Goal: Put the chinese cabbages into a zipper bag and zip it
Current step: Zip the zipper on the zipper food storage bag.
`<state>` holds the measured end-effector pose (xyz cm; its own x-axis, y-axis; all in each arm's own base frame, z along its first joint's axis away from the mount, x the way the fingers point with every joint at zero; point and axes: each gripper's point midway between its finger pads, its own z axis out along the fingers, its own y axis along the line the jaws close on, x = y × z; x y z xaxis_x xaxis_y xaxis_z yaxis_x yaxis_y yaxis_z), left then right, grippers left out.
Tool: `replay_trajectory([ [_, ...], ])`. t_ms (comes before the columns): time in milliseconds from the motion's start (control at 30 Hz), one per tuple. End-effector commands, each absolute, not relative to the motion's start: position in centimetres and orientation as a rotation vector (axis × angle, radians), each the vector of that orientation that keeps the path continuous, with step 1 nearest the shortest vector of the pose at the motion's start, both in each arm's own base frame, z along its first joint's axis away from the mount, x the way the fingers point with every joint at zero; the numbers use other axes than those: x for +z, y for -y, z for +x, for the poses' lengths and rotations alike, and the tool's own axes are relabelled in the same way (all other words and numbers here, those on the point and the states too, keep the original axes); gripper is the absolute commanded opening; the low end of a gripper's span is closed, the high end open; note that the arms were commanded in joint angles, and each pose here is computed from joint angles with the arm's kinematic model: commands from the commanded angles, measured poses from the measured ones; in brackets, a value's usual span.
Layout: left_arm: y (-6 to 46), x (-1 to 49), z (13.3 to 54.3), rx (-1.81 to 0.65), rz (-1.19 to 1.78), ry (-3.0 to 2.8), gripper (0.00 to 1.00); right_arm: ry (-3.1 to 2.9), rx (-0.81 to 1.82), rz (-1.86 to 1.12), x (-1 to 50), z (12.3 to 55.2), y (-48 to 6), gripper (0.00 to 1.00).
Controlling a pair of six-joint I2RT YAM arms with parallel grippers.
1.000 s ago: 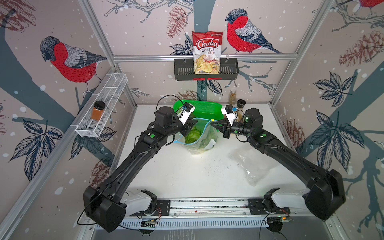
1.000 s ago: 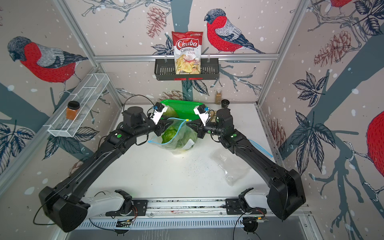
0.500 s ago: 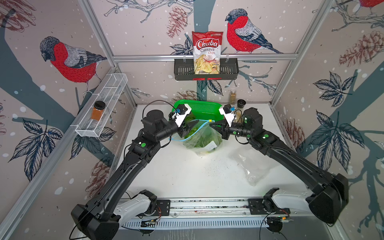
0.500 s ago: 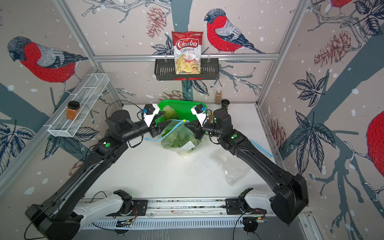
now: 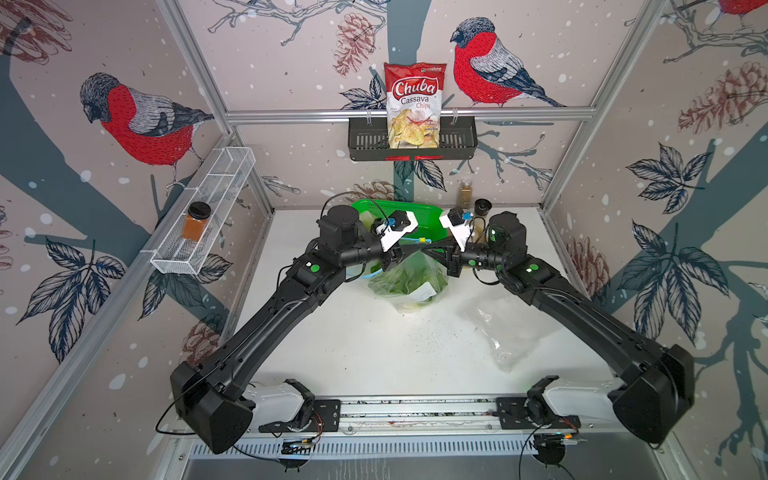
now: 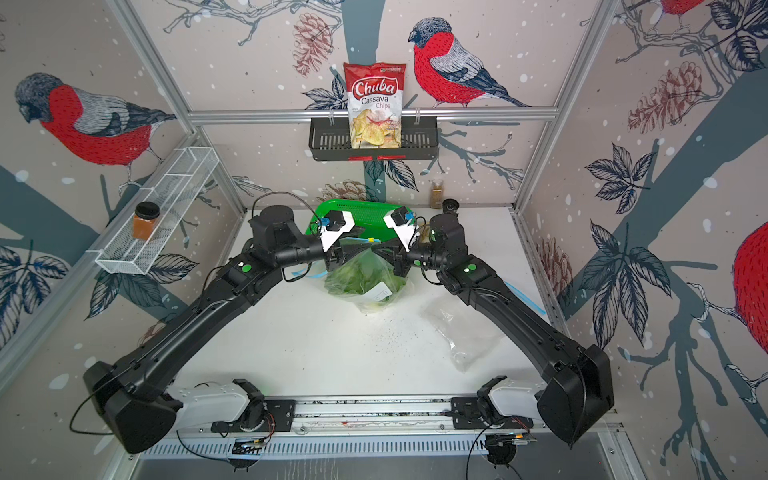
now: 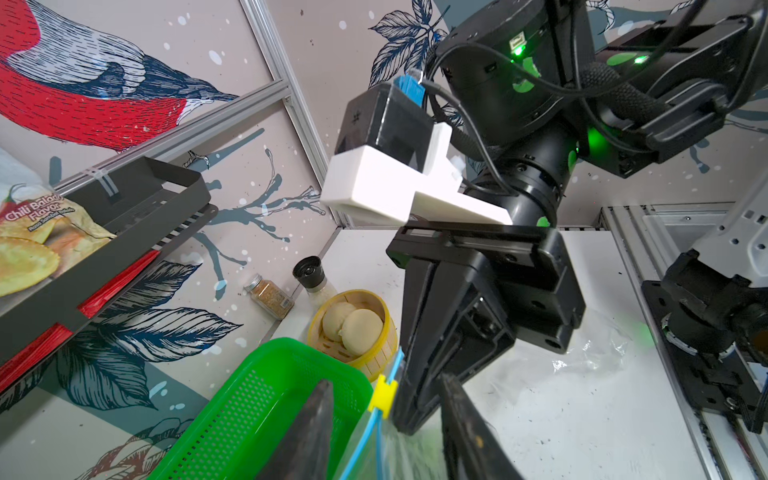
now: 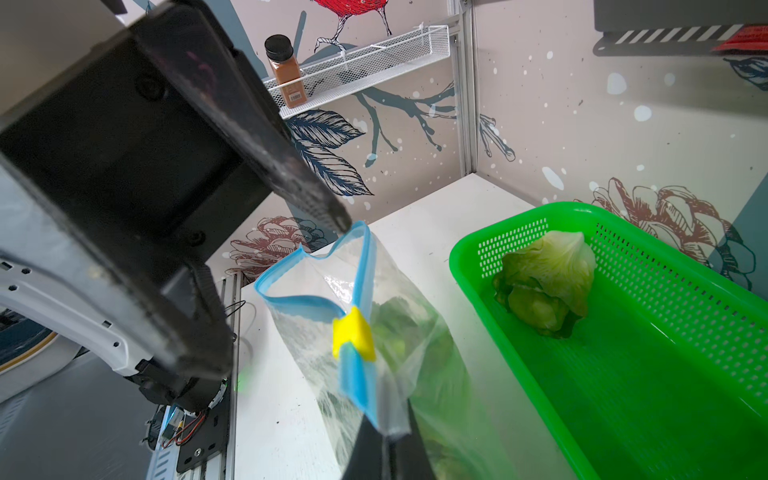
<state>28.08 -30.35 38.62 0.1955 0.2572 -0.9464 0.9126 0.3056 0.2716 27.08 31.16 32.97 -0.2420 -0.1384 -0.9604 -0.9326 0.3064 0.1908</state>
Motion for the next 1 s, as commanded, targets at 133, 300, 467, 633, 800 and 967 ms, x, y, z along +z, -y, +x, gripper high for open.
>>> replay_trajectory([
  [133, 31.4, 37.3, 28.9, -0.646, 1.269, -1.344, 0.35, -1.578, 1.053, -1.009, 33.7, 27.2, -31.1, 0.0],
  [300, 31.7, 36.9, 29.0, -0.653, 1.285, -1.349, 0.28, -1.579, 1.052, -1.0, 33.8, 27.4, -30.8, 0.0],
  [467, 31.8, 36.7, 29.4, -0.642, 1.29, -1.366, 0.2, -1.576, 1.053, -0.993, 34.0, 27.4, -30.6, 0.0],
  [633, 32.0, 36.9, 29.4, -0.643, 1.293, -1.362, 0.2, -1.569, 1.056, -0.997, 34.2, 27.3, -30.6, 0.0],
  [800, 31.8, 36.8, 29.7, -0.611, 1.294, -1.379, 0.24, -1.566, 1.055, -0.998, 34.3, 27.3, -30.6, 0.0],
  [967, 31.5, 36.6, 29.9, -0.584, 1.309, -1.396, 0.24, -1.56, 1.056, -1.001, 34.5, 27.2, -30.7, 0.0],
])
